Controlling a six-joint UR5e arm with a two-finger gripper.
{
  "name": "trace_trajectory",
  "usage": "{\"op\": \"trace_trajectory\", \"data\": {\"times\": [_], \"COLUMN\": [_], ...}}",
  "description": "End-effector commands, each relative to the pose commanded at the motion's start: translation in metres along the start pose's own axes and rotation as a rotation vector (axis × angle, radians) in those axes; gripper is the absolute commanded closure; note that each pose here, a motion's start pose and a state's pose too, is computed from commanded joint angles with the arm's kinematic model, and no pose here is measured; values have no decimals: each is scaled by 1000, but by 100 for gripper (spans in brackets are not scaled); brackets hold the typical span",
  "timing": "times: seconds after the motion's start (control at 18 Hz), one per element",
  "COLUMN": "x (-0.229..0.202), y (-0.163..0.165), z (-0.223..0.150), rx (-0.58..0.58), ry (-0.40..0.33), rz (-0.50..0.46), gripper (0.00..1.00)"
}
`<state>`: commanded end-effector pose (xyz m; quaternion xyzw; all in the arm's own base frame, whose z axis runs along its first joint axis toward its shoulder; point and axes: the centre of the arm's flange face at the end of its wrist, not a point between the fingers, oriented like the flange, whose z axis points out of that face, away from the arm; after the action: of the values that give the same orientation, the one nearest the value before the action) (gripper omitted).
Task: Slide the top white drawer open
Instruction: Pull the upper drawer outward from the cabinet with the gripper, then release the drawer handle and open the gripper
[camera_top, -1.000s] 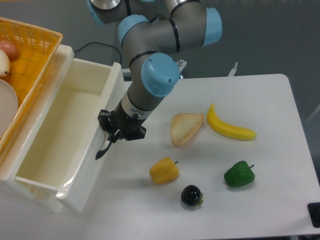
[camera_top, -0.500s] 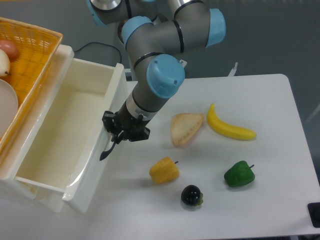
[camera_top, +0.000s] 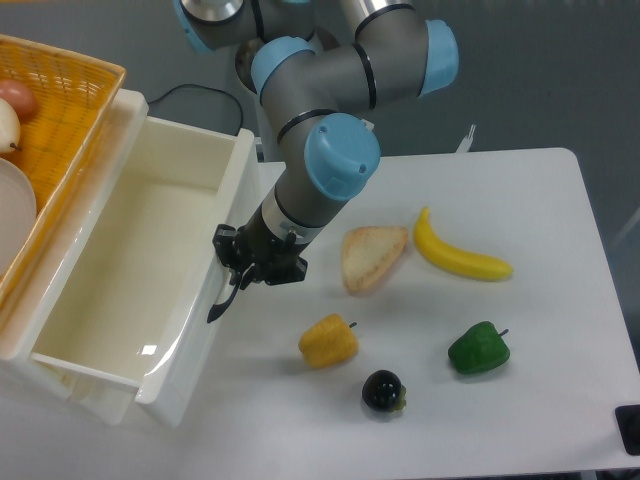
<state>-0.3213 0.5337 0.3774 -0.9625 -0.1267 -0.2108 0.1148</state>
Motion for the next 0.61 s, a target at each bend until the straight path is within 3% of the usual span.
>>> {"op": "trace_trajectory", "data": {"times": [0.06, 0.11, 0.17, 0.28, 0.61], "x": [0, 0, 0, 0, -5], "y": [0, 0, 0, 0, 0], "z": [1, 1, 1, 1, 0], "rx": [-2, -1, -1, 0, 9], "ry": [0, 1, 1, 0, 8], "rz": [-1, -1, 1, 2, -5], "gripper": [74, 59, 51, 42, 42]}}
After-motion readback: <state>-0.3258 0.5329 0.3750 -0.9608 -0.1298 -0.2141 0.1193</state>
